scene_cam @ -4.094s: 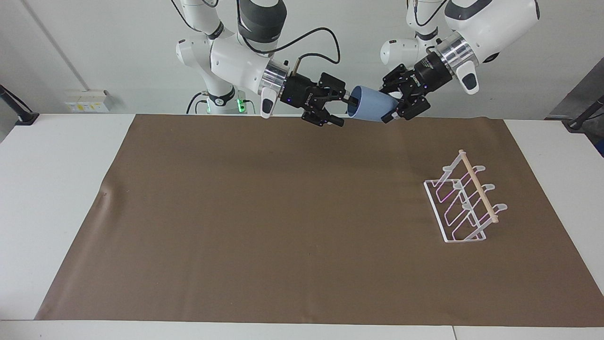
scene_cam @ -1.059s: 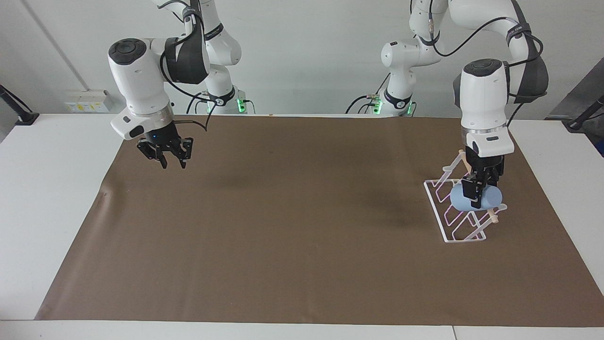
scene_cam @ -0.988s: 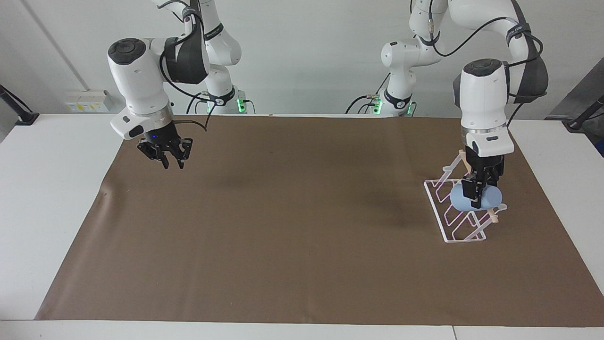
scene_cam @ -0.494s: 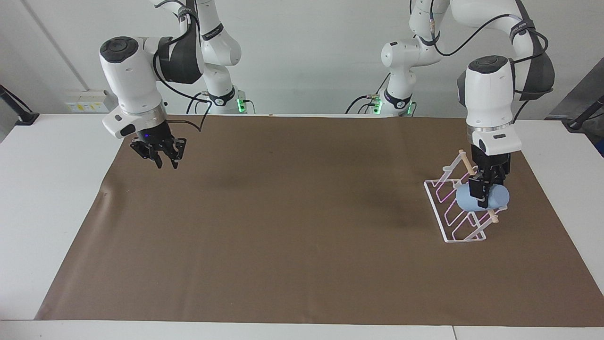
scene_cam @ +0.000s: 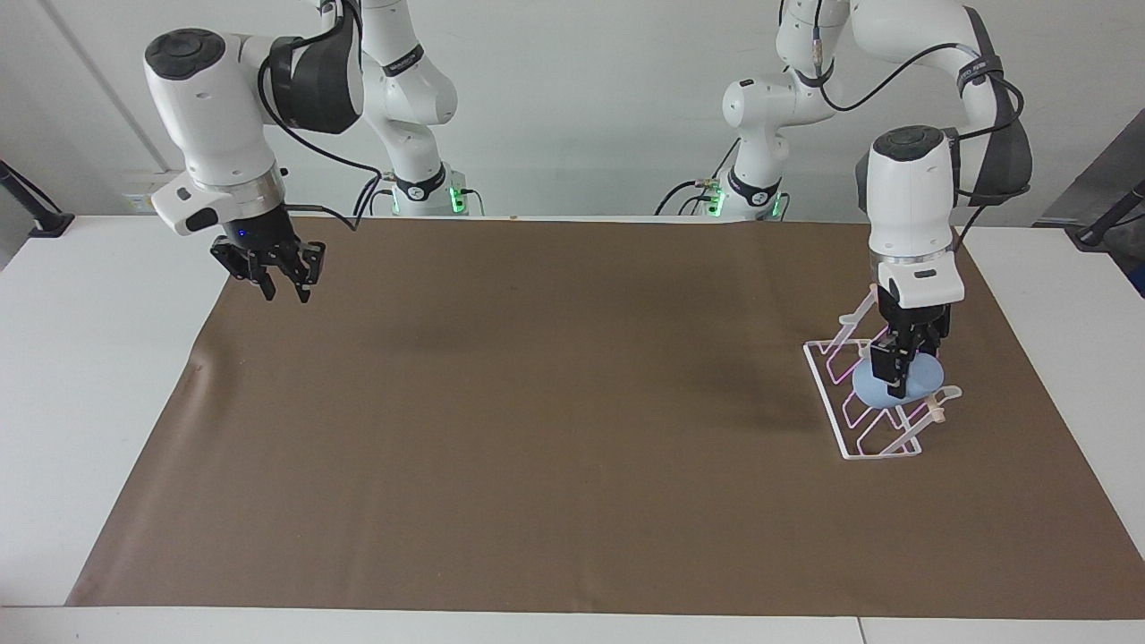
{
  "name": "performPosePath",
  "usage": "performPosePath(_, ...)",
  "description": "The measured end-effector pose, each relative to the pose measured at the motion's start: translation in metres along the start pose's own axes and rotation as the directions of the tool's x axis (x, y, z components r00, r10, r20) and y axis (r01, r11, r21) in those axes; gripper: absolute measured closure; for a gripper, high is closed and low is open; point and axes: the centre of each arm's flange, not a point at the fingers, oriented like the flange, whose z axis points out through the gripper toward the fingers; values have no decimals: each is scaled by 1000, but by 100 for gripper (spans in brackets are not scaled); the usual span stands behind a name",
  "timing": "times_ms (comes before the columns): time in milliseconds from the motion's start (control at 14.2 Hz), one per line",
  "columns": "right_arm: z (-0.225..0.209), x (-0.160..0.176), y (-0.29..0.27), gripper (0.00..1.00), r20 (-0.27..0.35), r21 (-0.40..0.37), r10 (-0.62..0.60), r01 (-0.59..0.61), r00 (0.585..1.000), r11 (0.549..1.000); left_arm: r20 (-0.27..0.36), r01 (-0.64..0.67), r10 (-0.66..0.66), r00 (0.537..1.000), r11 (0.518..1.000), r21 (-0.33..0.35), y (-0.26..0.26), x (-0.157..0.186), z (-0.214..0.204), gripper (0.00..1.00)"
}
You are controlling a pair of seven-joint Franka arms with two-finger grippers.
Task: Hang cup on cup holder
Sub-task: 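Lower the cup onto the rack's top hook and open the left gripper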
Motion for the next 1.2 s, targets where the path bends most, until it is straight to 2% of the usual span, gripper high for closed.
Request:
performPosePath(353, -47, -5, 3, 52, 32, 12, 11, -11, 999, 1000, 14, -3, 3, 1000, 1000, -2, -5, -11, 12, 24)
performPosePath(424, -56, -7, 3, 52, 36, 16, 13, -14, 999, 1000, 14, -2, 2, 1000, 1000, -2, -5, -11, 13, 19)
performPosePath(565, -73, -10, 5, 52, 42, 23, 17, -17, 999, 1000, 12, -3, 3, 1000, 1000, -4, -5, -11, 12, 1)
performPosePath(706, -82, -11, 4, 52, 43, 36, 18, -20, 999, 999, 4, -1, 1, 1000, 1000, -9, -2, -7, 6, 0)
performPosePath(988, -83, -11, 1, 51, 41, 69, 19, -21, 999, 997, -10, 15, -14, 1000, 999, 31, 4, 22, -27, 0)
performPosePath(1129, -83, -11, 1, 49, 41, 72, 19, -22, 999, 997, 20, 6, -7, 1000, 1000, 29, 9, 30, -44, 0)
performPosePath(1200, -83, -11, 1, 44, 41, 72, 19, -22, 999, 997, 54, -13, 12, 998, 1000, 25, 8, 37, -55, 0)
